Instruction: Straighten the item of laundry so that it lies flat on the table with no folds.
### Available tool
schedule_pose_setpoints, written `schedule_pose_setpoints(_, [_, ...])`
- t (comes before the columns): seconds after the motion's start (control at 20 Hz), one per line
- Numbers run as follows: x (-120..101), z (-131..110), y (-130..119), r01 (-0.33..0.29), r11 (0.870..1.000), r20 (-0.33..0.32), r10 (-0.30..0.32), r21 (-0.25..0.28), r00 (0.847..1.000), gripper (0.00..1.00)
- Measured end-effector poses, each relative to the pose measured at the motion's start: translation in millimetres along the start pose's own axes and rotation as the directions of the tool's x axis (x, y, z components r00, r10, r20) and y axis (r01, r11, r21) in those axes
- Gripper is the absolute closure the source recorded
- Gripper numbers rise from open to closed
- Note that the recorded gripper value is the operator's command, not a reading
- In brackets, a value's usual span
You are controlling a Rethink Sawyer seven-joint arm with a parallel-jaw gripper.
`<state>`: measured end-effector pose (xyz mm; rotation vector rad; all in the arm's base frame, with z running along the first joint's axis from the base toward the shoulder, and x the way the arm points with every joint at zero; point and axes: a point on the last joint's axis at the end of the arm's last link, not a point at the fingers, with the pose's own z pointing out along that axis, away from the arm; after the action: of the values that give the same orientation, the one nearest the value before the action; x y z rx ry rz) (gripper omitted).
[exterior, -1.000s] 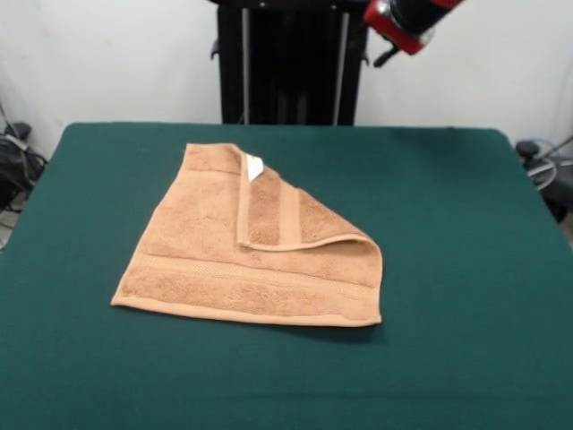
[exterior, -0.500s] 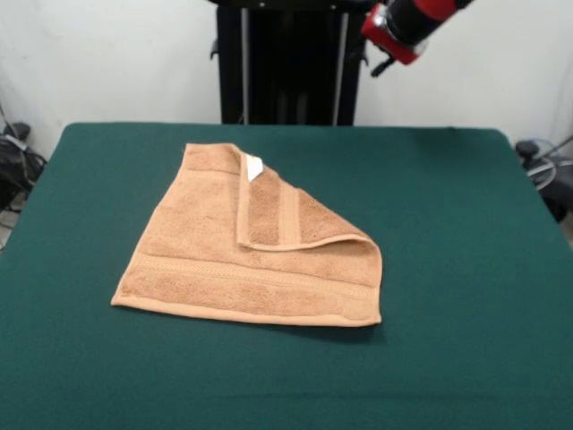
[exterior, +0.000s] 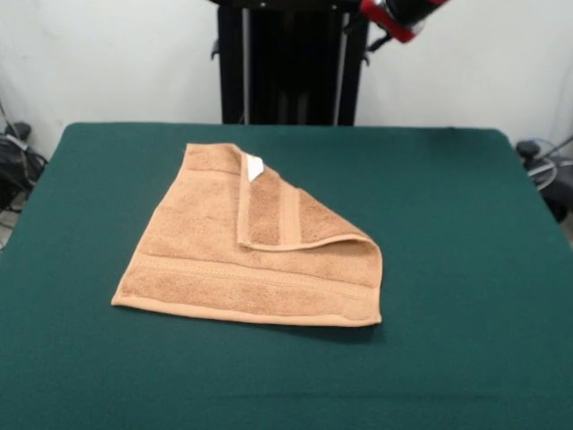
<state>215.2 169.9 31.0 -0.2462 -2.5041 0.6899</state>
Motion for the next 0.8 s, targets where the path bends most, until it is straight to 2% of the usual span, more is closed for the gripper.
schedule_pose_setpoints(0.05, [11.3, -18.4, 0.0, 0.032, 0.999, -0.056, -0.031, 0.028, 0.998, 0.0])
schedule_pose_setpoints(0.2, [18.3, -36.9, 1.5, 0.05, 0.998, -0.118, -0.044, 0.047, 0.992, 0.0])
schedule_pose_setpoints(0.3, [21.2, -51.3, 3.7, 0.051, 0.997, -0.162, -0.042, 0.053, 0.986, 0.0])
schedule_pose_setpoints(0.35, [23.4, -69.1, 8.7, 0.043, 0.998, -0.205, -0.031, 0.055, 0.978, 0.0])
schedule_pose_setpoints(0.4, [23.6, -76.6, 10.5, 0.038, 0.998, -0.221, -0.024, 0.058, 0.975, 0.0])
schedule_pose_setpoints(0.55, [20.2, -97.7, 17.2, -0.001, 0.998, -0.231, 0.016, 0.064, 0.973, 0.0])
schedule_pose_setpoints(0.8, [7.2, -113.5, 23.9, -0.078, 0.995, -0.165, 0.089, 0.07, 0.982, 0.0])
